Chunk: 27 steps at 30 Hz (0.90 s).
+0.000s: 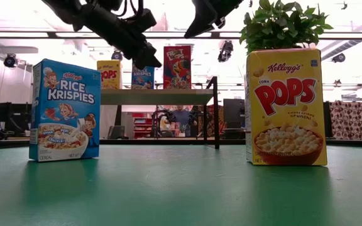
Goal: Stack cereal on shelf
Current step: Adjust the red cereal on the shelf
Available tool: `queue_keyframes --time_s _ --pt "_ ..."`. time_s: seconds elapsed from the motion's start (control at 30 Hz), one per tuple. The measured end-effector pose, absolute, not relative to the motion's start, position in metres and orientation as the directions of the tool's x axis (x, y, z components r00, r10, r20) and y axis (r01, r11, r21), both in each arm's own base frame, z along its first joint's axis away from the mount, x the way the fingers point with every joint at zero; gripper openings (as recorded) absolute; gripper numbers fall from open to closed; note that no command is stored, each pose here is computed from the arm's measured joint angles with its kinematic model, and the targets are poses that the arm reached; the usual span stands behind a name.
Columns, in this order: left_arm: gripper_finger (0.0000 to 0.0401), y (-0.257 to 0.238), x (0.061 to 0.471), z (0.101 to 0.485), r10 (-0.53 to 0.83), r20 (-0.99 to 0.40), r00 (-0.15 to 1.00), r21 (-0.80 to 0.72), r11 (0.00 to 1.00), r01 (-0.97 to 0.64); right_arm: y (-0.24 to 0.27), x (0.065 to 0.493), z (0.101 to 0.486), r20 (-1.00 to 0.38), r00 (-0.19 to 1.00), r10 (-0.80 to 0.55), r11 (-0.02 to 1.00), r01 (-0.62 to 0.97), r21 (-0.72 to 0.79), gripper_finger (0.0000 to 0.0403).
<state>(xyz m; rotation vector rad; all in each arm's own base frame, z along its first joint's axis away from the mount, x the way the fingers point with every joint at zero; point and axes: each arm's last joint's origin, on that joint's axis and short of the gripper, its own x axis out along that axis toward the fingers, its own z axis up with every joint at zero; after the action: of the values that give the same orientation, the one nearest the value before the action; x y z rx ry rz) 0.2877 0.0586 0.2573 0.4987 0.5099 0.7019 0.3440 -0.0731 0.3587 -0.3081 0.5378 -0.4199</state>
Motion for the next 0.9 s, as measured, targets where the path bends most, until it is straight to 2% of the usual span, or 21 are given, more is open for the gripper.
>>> queue_keyframes --time_s 0.9 --pt "0.0000 0.0648 0.2925 0.2515 0.708 -0.271 0.653 0.570 0.664 -0.484 -0.0732 0.3440 0.3584 -0.428 0.777 -0.461 0.871 0.302 -0.389 0.0012"
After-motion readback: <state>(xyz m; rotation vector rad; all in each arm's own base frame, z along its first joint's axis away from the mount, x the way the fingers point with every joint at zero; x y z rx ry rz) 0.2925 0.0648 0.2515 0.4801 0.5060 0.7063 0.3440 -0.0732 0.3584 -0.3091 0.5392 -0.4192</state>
